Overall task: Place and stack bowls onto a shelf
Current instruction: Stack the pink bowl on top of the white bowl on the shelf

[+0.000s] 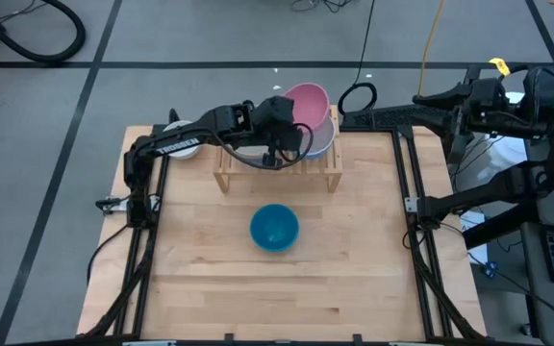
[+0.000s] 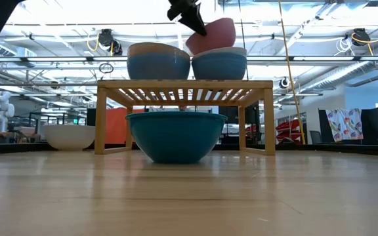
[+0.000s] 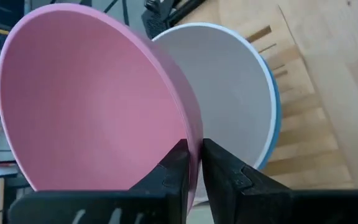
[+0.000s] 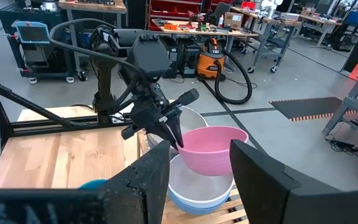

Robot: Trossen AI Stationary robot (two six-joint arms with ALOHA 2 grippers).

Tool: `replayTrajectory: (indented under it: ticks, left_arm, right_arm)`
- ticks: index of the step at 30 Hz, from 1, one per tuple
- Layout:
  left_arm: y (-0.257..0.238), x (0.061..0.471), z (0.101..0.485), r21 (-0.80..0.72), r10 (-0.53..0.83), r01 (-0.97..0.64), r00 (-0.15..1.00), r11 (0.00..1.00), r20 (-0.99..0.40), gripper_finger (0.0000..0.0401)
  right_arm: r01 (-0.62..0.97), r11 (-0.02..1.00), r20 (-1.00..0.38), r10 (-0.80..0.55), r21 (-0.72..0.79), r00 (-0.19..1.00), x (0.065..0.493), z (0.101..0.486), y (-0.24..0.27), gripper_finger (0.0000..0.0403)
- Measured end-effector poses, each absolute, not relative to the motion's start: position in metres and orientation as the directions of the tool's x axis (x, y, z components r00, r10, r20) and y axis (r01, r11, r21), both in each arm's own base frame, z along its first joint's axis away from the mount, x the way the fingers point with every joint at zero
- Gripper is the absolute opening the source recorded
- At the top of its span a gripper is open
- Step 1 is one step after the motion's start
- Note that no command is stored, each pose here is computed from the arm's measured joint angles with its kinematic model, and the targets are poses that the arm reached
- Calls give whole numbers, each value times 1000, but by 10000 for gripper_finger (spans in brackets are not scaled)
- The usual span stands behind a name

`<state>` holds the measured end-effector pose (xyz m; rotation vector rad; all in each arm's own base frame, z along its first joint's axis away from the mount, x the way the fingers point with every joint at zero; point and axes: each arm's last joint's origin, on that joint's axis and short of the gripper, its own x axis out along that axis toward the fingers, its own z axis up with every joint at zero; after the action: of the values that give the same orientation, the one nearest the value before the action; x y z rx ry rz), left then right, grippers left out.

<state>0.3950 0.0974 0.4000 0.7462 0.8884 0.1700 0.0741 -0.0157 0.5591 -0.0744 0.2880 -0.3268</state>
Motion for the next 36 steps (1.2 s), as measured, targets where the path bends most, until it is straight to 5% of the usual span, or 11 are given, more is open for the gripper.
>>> replayTrajectory:
  ticks: [24,32,36]
  left_arm:
    - [84,393,395,609,397,187,606,771,-689,46]
    - [83,393,395,591,372,194,616,783,-694,10]
    - [83,393,395,585,372,182,616,791,-694,32]
  right_arm:
    - [301,946,-300,-324,-124,897,74,556,-16,160]
    - [300,946,-300,-324,-124,897,73,556,-16,160]
    - [300,946,-300,-324,-124,897,73,556,-16,160]
